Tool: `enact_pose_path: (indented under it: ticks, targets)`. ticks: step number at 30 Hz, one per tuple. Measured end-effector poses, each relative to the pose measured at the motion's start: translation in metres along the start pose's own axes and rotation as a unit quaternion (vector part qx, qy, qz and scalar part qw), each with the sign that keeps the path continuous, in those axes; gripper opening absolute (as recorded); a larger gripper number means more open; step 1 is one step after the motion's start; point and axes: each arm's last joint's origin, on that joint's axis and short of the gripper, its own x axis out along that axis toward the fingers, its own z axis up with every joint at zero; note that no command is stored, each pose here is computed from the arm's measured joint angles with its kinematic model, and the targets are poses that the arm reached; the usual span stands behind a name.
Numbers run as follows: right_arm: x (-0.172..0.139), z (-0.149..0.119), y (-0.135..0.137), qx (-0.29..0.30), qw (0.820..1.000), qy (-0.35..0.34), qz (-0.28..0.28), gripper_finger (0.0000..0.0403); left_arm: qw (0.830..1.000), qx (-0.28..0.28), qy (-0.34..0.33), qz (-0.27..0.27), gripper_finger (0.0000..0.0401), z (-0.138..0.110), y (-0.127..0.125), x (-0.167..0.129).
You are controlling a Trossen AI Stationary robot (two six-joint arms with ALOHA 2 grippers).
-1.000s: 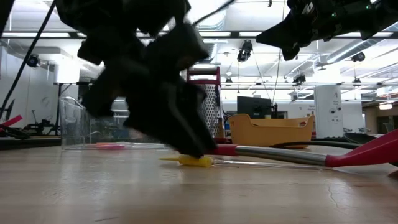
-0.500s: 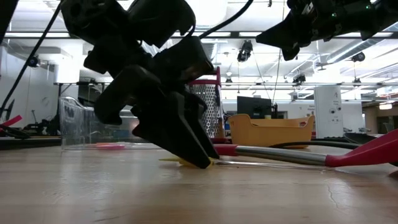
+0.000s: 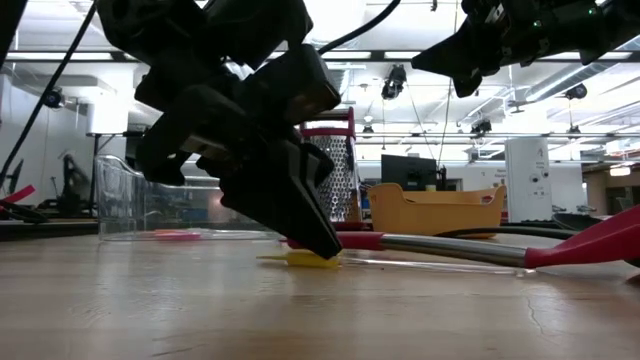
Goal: Pick & Place Kitchen Items
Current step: Put the yellow spatula into the top transparent bin
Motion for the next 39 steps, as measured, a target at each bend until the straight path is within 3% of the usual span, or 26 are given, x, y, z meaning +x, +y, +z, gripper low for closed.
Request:
enact_pose_path:
  ticks: [11,18,24,30,39]
  targets:
    - [0.000,0.000,0.000,0.000,1.000,0.000,0.000,0.0008,1.000,0.017,-0.007,0.000,0.0002,0.017,-0.003,-0.040]
    - [0.000,0.000,0.000,0.000,1.000,0.000,0.000,0.0008,0.999,0.029,0.004,0.027,0.0001,0.026,-0.008,-0.076]
    - [0.000,0.000,0.000,0.000,1.000,0.000,0.000,0.0008,0.998,0.025,0.011,0.055,0.0009,0.026,-0.005,-0.088]
    - [0.000,0.000,0.000,0.000,1.000,0.000,0.000,0.0008,0.997,0.005,0.047,0.067,0.0059,0.008,0.004,-0.079]
    - [0.000,0.000,0.000,0.000,1.000,0.000,0.000,0.0008,0.992,0.029,0.061,0.107,0.0193,-0.002,0.009,-0.065]
